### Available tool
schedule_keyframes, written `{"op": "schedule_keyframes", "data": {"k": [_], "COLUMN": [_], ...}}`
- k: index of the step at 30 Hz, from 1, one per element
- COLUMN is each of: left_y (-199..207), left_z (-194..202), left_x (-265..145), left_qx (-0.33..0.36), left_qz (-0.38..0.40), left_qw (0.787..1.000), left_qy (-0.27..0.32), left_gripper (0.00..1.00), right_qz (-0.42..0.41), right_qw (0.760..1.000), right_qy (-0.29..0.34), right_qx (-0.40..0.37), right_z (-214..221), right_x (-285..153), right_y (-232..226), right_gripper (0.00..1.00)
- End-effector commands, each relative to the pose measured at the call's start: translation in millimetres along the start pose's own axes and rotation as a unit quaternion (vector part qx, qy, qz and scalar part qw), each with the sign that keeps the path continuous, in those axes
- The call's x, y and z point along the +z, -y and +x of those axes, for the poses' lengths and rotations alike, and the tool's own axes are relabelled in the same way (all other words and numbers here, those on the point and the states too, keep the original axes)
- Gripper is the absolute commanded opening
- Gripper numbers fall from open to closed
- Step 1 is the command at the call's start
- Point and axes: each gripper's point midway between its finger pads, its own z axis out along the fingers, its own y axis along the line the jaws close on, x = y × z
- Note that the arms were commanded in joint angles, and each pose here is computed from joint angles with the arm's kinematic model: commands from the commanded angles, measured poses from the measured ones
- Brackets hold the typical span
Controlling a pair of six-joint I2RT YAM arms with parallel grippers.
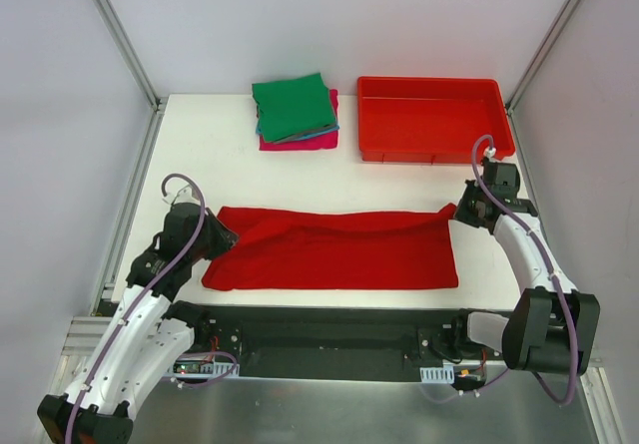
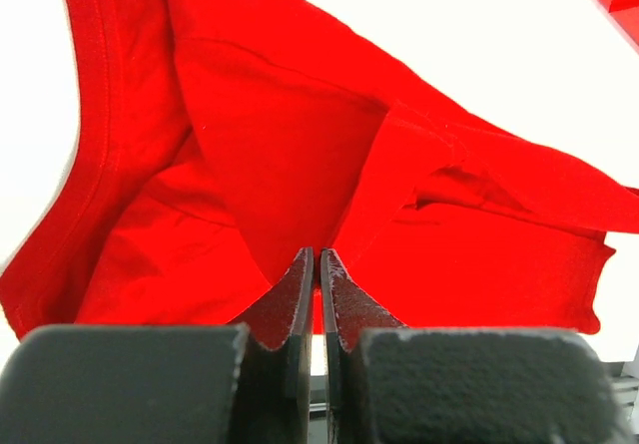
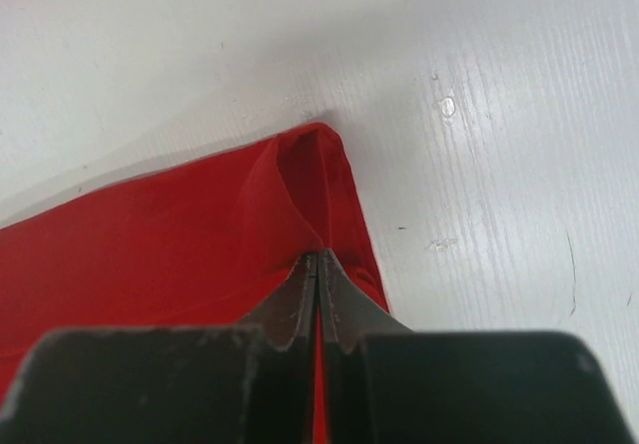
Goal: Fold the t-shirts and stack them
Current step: Fold the other side of the tshirt into a rectangle
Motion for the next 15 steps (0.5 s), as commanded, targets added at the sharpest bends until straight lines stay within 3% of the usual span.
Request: {"op": "schedule_keyframes", "data": {"k": [1, 12, 13, 15], "left_y": [-12, -46, -47, -50], "left_z": [9, 61, 64, 71], "left_x": [2, 19, 20, 20], "left_qx": [-0.005, -0.035, -0.041, -0.047], "left_qz": [-0.018, -0.051, -0.054, -0.057], "left_qw": [1.0, 0.995, 0.994, 0.992], "left_qy": [-0.007, -0.082, -0.085, -0.098], "left_gripper": [0.0, 0.0, 0.01, 0.16], "right_qz": [0.013, 0.027, 0.032, 0.041], "right_qw": [1.0, 0.997, 0.997, 0.996], "right_qy": [-0.005, -0.056, -0.059, -0.059], "right_qx": [0.006, 0.042, 0.047, 0.052], "right_z": [10, 50, 54, 57], "right_x": [0, 20, 20, 20], "right_y": [9, 18, 20, 23], "right_gripper": [0.01, 0.12, 0.16, 0.41]}}
